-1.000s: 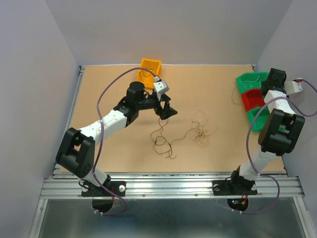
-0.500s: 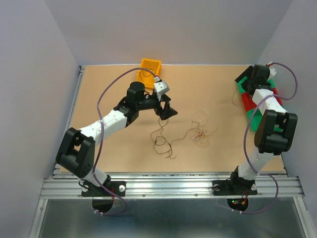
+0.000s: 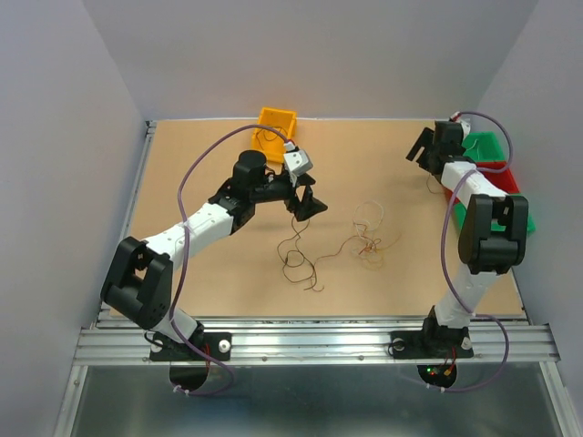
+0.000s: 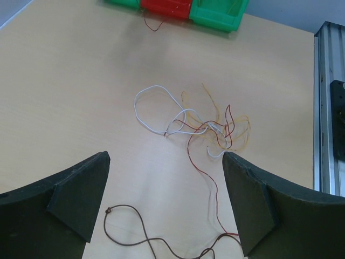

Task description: Untangle the cables

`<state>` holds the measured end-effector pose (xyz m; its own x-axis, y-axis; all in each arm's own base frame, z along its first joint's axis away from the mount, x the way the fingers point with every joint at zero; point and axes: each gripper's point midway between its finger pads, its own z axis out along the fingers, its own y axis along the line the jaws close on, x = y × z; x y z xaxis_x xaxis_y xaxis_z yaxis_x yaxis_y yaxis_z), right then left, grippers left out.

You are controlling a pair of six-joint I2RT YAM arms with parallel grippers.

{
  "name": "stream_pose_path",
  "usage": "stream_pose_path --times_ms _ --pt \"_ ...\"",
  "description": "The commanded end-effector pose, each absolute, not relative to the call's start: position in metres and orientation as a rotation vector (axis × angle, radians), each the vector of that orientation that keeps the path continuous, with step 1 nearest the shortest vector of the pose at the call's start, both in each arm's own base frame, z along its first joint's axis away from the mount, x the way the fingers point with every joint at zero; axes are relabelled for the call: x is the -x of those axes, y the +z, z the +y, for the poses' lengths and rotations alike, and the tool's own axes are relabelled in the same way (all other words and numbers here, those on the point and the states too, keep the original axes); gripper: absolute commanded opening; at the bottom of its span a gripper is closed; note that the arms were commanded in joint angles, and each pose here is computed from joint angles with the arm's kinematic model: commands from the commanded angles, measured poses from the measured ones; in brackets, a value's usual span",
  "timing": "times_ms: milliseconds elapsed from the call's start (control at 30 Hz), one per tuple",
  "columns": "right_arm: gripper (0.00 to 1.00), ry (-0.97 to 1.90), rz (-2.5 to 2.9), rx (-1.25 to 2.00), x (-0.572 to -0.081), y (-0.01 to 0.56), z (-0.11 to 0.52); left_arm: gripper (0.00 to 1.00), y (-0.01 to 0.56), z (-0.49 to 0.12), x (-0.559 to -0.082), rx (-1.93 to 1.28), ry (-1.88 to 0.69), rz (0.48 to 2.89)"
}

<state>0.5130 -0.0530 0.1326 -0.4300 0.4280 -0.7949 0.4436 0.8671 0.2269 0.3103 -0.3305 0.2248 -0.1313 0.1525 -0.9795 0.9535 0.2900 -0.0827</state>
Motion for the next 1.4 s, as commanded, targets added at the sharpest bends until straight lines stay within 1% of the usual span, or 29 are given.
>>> stream_pose_path --times_ms 0,133,167,233,267,333,400,500,533,567,600,633,667,700,733,767,867,967,1067,1167,1267,1367 --pt "0.85 -0.098 2.008 -0.668 -0.525 0.151 -0.071 0.97 0.251 -0.332 -0.305 -1.081 -0.976 1.433" --pt "0.84 -0.140 2.019 -0.703 -0.520 0.140 -0.076 0.97 0.246 -0.335 -0.306 -1.090 -0.991 1.446" --pt "0.77 -0.156 2.018 -0.714 -0.520 0.137 -0.078 0.97 0.245 -0.335 -0.306 -1.091 -0.993 1.448" --pt "0.71 -0.168 2.027 -0.721 -0.521 0.131 -0.080 0.97 0.244 -0.335 -0.306 -1.091 -0.994 1.451" --pt "0.63 -0.173 2.032 -0.724 -0.521 0.127 -0.080 0.97 0.245 -0.335 -0.306 -1.093 -0.996 1.448" --pt "0.61 -0.174 2.038 -0.732 -0.523 0.122 -0.081 0.97 0.245 -0.334 -0.306 -1.091 -0.994 1.451" --pt "0.56 -0.176 2.044 -0.737 -0.525 0.117 -0.081 0.97 0.246 -0.334 -0.306 -1.089 -0.991 1.448" --pt "0.52 -0.190 2.041 -0.748 -0.525 0.115 -0.083 0.97 0.246 -0.333 -0.306 -1.086 -0.987 1.451" --pt "0.47 -0.193 2.045 -0.749 -0.526 0.113 -0.083 0.97 0.247 -0.334 -0.307 -1.086 -0.987 1.450" --pt "0.38 -0.197 2.040 -0.755 -0.525 0.114 -0.084 0.97 0.248 -0.334 -0.306 -1.086 -0.989 1.449" --pt "0.36 -0.197 2.038 -0.759 -0.525 0.114 -0.084 0.97 0.247 -0.334 -0.307 -1.085 -0.986 1.450" --pt "0.32 -0.201 2.039 -0.760 -0.525 0.113 -0.085 0.97 0.247 -0.334 -0.307 -1.085 -0.986 1.452" --pt "0.24 -0.206 2.035 -0.762 -0.525 0.114 -0.086 0.97 0.247 -0.334 -0.306 -1.084 -0.987 1.453" --pt "0.20 -0.207 2.032 -0.765 -0.525 0.114 -0.086 0.97 0.247 -0.334 -0.306 -1.084 -0.987 1.453" --pt "0.09 -0.212 2.028 -0.771 -0.525 0.115 -0.087 0.97 0.247 -0.333 -0.307 -1.083 -0.983 1.453" --pt "0.01 -0.216 2.021 -0.780 -0.524 0.116 -0.088 0.97 0.248 -0.334 -0.306 -1.085 -0.985 1.451" --pt "0.01 -0.204 2.004 -0.798 -0.521 0.123 -0.087 0.97 0.247 -0.333 -0.306 -1.087 -0.984 1.450" --pt "0.00 -0.184 1.948 -0.832 -0.516 0.143 -0.091 0.97 0.247 -0.334 -0.306 -1.087 -0.983 1.450" --pt "0.01 -0.158 1.878 -0.929 -0.506 0.155 -0.108 0.97 0.248 -0.334 -0.306 -1.085 -0.985 1.450" --pt "0.01 -0.130 1.798 -1.075 -0.488 0.157 -0.138 0.97 0.248 -0.334 -0.306 -1.085 -0.983 1.450" --pt "0.01 -0.185 1.694 -1.209 -0.466 0.161 -0.168 0.97 0.248 -0.333 -0.308 -1.080 -0.979 1.454" --pt "0.01 -0.169 1.638 -1.294 -0.455 0.159 -0.178 0.97 0.246 -0.334 -0.309 -1.079 -0.981 1.461"
